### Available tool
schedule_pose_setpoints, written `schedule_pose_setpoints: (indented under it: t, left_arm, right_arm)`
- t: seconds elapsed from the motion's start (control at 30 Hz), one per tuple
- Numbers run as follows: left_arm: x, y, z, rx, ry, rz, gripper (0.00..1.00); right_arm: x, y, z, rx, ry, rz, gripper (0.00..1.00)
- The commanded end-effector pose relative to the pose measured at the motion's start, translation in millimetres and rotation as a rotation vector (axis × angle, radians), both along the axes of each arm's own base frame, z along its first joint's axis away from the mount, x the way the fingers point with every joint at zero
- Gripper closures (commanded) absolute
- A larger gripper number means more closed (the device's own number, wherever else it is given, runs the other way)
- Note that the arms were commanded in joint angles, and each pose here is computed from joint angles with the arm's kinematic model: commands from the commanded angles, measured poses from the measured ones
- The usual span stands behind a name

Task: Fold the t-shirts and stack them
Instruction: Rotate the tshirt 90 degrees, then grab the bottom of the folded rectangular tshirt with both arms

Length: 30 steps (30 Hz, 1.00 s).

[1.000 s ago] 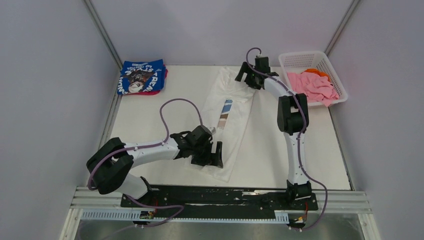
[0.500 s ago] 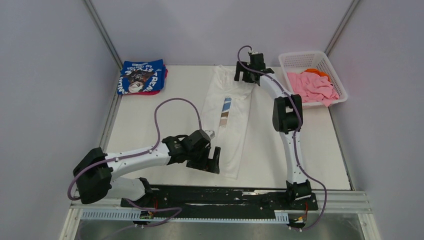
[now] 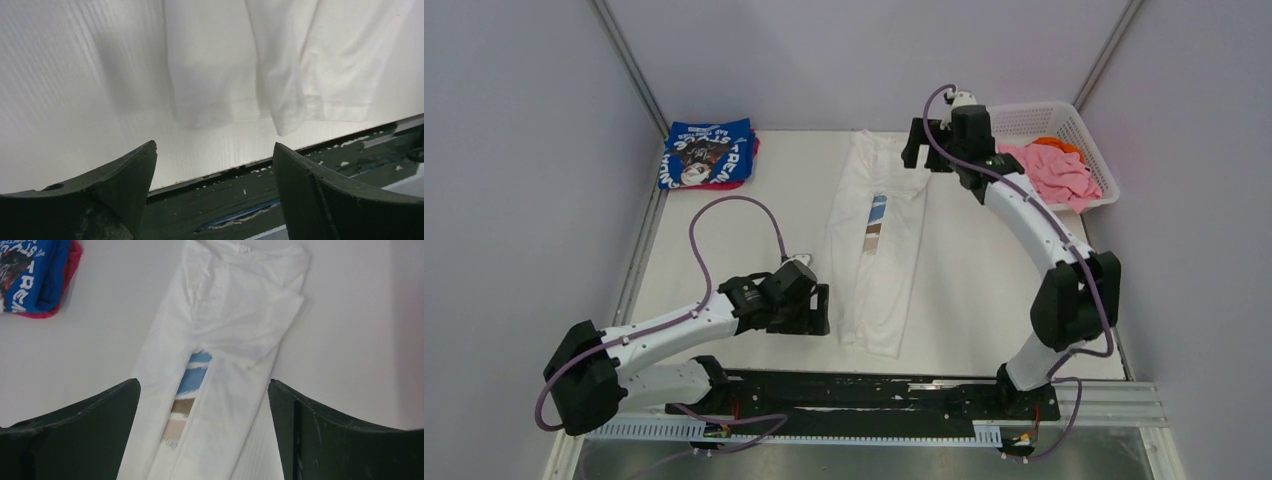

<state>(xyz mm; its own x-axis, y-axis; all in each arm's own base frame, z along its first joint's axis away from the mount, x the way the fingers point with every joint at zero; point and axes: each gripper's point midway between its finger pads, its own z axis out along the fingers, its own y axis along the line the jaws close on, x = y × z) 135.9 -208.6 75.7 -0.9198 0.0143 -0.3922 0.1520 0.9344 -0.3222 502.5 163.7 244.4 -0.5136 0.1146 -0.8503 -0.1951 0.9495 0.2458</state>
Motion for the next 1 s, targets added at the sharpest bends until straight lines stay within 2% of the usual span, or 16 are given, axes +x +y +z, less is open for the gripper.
schedule_pose_setpoints:
  t: [0.0, 0.1, 0.23, 0.37, 0.5, 0.63, 0.73, 0.87, 0.97]
  left_arm:
    - [5.2, 2.8, -18.2, 0.046, 0.015, 0.028, 0.13]
    - [9.6, 0.5, -24.6, 0.073, 0.019, 0.023, 0.21]
    - [14.2, -6.3, -29.4, 0.074, 0.018, 0.006, 0.28]
    - [16.6, -5.3, -37.6, 0.106, 0.025, 0.012, 0.31]
    - [15.0, -4.8, -44.0, 0.124, 0.048, 0.015, 0.40]
    - [11.3, -2.6, -50.2, 0.143, 0.068, 0.001, 0.49]
    - [8.8, 3.8, -54.0, 0.173, 0.078, 0.004, 0.52]
    - [6.9, 11.3, -59.0, 0.207, 0.089, 0.019, 0.62]
    - [4.9, 16.2, -59.8, 0.228, 0.097, 0.029, 0.73]
  right_arm:
    - [-76.3, 2.3, -57.5, 0.068, 0.186, -0.119, 0.00]
    - [-132.6, 16.5, -87.2, 0.106, 0.276, -0.099, 0.00]
    - [-207.1, 46.7, -131.0, 0.054, 0.397, 0.030, 0.04]
    - [-265.5, 60.3, -157.2, 0.039, 0.482, 0.085, 0.09]
    - [-316.7, 74.7, -171.1, 0.011, 0.539, 0.184, 0.13]
    - [-358.1, 84.9, -180.8, -0.029, 0.607, 0.281, 0.20]
    - [-383.2, 87.8, -189.4, -0.065, 0.662, 0.322, 0.24]
    - [-401.4, 77.0, -209.2, -0.104, 0.765, 0.258, 0.32]
    - [-410.6, 70.5, -219.3, -0.123, 0.799, 0.234, 0.36]
